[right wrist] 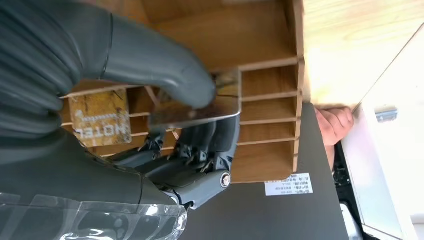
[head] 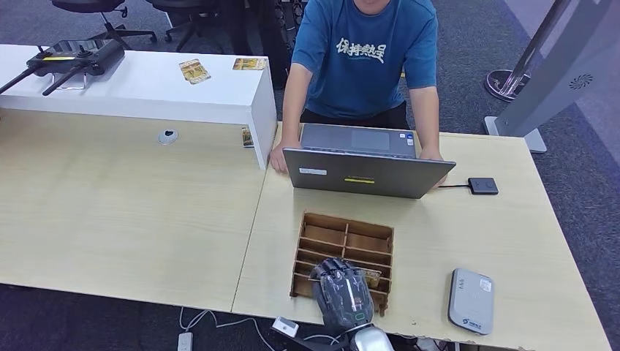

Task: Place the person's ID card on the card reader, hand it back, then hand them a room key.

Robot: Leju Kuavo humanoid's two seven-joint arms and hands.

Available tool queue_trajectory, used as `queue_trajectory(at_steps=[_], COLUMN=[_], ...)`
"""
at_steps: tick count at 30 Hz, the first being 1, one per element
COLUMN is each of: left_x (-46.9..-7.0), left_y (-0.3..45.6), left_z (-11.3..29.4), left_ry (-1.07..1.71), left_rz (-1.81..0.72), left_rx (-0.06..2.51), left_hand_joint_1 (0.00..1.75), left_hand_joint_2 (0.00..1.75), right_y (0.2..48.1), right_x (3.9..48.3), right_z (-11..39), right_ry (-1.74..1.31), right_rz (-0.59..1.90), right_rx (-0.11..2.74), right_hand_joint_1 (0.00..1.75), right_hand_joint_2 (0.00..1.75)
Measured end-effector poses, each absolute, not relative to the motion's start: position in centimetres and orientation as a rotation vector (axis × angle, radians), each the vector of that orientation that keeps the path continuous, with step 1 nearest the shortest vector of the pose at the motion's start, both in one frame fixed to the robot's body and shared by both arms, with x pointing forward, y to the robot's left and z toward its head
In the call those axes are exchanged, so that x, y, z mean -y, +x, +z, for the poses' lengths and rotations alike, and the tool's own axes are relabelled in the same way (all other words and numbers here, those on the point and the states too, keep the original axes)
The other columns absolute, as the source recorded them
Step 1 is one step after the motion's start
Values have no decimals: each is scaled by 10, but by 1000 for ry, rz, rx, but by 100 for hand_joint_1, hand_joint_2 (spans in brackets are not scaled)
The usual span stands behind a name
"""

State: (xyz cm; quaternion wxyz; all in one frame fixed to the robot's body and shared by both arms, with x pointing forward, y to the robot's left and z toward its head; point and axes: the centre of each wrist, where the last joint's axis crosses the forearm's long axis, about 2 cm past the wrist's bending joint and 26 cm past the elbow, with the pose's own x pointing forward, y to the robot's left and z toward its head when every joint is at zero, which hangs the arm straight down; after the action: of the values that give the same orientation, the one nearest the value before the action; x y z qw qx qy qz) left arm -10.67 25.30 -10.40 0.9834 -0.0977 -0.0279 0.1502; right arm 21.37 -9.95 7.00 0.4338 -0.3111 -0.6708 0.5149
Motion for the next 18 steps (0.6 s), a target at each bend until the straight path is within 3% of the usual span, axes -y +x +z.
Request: queue_trajectory(at_steps=[13,18], left_x=[-253,-253], left_y=[-107,-107], left_z=[-104,-104], left_ry=[-197,-197], left_rz=[304,304], left_rx=[56,56], left_hand_joint_1=[0,0], left_hand_joint_2=[0,0], right_y=[214,214], right_x=[99,99], right_z=[71,71], right_ry=[-762,-757], right_rz=[1272,1264], right_rx=[1681,1692], right_hand_joint_1=[151,163], right_hand_joint_2=[175,175])
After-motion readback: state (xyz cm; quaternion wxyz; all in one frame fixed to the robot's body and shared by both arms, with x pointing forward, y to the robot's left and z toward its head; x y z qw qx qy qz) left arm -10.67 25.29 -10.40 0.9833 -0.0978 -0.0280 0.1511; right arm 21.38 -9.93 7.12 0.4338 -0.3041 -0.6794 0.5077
